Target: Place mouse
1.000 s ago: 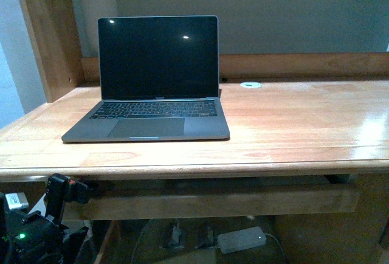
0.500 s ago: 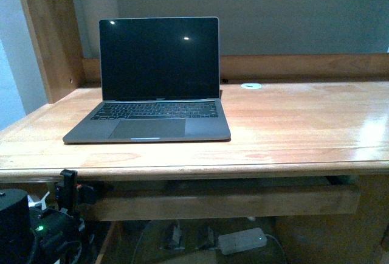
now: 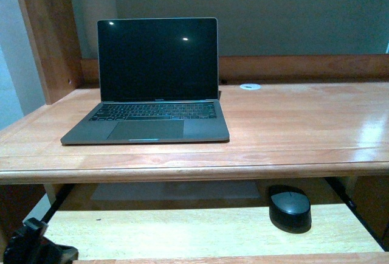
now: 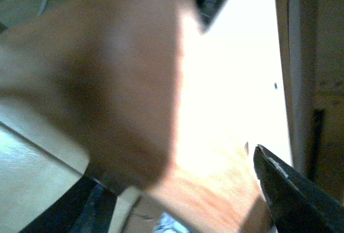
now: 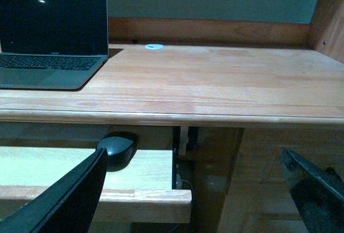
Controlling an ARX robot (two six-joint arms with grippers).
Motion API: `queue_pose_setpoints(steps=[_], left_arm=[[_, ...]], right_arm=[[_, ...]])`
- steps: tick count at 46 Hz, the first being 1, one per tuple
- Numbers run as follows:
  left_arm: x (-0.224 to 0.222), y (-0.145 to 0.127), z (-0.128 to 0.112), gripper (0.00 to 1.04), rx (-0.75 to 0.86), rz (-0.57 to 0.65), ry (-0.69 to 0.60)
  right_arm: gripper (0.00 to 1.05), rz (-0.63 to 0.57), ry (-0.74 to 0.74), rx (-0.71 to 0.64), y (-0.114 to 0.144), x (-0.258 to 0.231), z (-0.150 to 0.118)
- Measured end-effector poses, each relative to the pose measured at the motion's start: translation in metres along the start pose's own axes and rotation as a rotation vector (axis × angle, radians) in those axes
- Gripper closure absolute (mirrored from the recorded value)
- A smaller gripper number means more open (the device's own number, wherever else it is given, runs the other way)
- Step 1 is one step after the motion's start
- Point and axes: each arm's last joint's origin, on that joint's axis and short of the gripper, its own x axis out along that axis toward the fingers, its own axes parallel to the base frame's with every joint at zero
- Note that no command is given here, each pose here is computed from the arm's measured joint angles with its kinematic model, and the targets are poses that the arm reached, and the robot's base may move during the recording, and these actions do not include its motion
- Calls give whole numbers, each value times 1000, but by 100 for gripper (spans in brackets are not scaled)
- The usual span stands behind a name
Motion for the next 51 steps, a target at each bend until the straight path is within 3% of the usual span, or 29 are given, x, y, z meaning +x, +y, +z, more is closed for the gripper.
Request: queue_pose_setpoints(steps=[4,8,23,31,36,37,39,44,51], left_arm=[[-15,-19,3,5,245,49,22],[-31,-46,18,7,441,57,15],[-68,-85,34,7,828,68,-8],[-103,-119,45,7,1079,-54,-259],[-128,-140,55,7,1240,-98,-543],[-130,-138,55,14,1209,-94,-637],[-130,-129,52,21,1170,-85,-671],[-130,-105,43,36,1117,-78,-656],[-144,-83,35,67,1081,-94,-682]], right_arm=[[7,0,0,0,0,0,0],[7,0,0,0,0,0,0],[7,0,0,0,0,0,0],[7,0,0,0,0,0,0],[7,0,0,0,0,0,0],[7,0,0,0,0,0,0],[7,0,0,0,0,0,0],[7,0,0,0,0,0,0],[7,0,0,0,0,0,0]])
